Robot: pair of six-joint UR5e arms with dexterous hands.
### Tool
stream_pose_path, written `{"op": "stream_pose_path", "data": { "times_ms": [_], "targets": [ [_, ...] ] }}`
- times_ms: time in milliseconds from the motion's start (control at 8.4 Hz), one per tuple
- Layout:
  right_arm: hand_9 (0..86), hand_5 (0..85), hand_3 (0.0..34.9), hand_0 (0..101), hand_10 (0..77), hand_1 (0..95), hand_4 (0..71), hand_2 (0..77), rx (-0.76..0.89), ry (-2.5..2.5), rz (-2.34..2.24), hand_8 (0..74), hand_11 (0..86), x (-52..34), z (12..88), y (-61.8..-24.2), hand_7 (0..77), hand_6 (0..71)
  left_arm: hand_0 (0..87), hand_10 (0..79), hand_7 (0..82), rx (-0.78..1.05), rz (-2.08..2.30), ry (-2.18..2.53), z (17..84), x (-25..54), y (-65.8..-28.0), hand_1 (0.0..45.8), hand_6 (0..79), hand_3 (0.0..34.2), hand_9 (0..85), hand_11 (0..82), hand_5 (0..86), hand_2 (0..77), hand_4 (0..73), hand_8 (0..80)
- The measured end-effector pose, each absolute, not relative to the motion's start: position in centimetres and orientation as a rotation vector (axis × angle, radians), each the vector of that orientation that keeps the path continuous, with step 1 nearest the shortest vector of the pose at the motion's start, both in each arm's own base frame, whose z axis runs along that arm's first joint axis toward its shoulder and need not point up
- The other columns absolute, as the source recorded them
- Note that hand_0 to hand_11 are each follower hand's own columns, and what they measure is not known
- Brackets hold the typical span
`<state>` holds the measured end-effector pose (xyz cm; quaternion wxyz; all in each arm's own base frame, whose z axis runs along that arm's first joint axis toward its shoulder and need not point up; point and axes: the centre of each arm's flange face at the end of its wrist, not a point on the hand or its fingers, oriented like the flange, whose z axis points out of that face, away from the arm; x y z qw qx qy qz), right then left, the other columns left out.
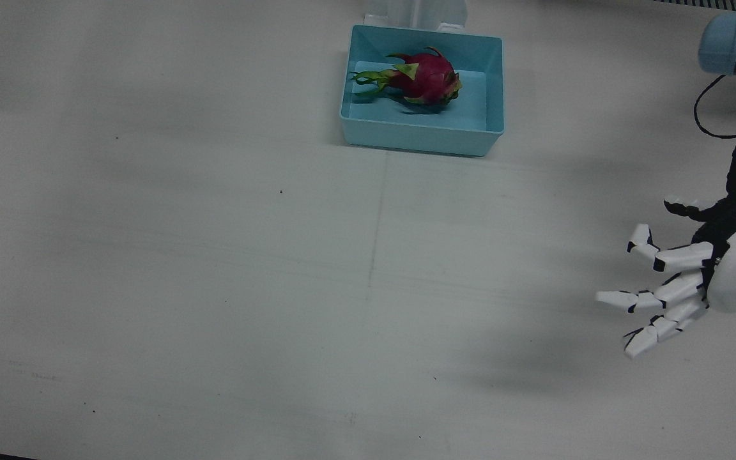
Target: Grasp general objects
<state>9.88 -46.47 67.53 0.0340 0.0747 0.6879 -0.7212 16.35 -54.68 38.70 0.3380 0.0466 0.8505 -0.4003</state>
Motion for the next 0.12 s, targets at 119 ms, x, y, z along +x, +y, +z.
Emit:
{"op": "stream_pose_path", "data": {
  "times_ms": [119],
  "targets": [
    [0.5, 0.0, 0.0, 0, 0.0, 94.9, 0.0, 77.4, 0.230, 2.116, -2.218, 0.0, 0.5, 9.88, 67.53, -46.47, 0.0, 0.0, 80.6, 7.1, 26.2, 0.180, -1.124, 2.182, 40.12, 14.34, -57.28, 0.0, 11.4, 24.3, 7.6, 19.1, 69.3, 1.1, 14.7, 3.3]
  ]
}}
